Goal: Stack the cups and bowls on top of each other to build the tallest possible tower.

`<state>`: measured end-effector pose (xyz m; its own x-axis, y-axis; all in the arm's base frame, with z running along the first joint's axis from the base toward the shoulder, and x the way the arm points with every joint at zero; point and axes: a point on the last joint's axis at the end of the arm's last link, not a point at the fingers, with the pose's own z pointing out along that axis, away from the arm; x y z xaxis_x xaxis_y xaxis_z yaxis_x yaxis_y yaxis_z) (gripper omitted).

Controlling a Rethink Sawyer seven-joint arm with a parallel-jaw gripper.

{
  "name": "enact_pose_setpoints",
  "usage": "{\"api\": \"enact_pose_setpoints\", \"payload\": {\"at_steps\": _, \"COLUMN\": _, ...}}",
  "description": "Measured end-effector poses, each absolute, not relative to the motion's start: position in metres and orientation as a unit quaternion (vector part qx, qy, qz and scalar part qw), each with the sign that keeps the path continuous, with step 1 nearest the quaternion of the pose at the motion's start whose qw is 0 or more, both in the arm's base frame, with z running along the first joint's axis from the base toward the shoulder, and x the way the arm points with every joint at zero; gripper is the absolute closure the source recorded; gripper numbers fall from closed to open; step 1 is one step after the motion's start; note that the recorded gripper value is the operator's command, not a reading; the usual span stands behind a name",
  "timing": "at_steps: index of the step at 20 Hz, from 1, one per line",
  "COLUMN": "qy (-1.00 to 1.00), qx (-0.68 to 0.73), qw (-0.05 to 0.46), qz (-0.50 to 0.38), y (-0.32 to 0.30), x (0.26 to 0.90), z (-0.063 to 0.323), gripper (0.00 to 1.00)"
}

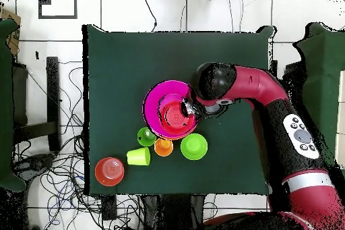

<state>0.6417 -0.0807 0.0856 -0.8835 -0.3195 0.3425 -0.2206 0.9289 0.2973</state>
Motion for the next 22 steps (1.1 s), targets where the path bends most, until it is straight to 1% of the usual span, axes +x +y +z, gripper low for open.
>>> {"api": "enact_pose_setpoints", "payload": {"at_steps": 5, "qy": -0.964, "qx": 0.140, "qw": 0.193, "qz": -0.117, "y": -0.079, "x": 0.648, "z": 0.088, "gripper": 1.00}}
{"api": "enact_pose_setpoints", "payload": {"at_steps": 22, "qy": -0.970, "qx": 0.137, "qw": 0.183, "qz": -0.079, "y": -0.040, "x": 0.676, "z": 0.091, "gripper": 1.00}}
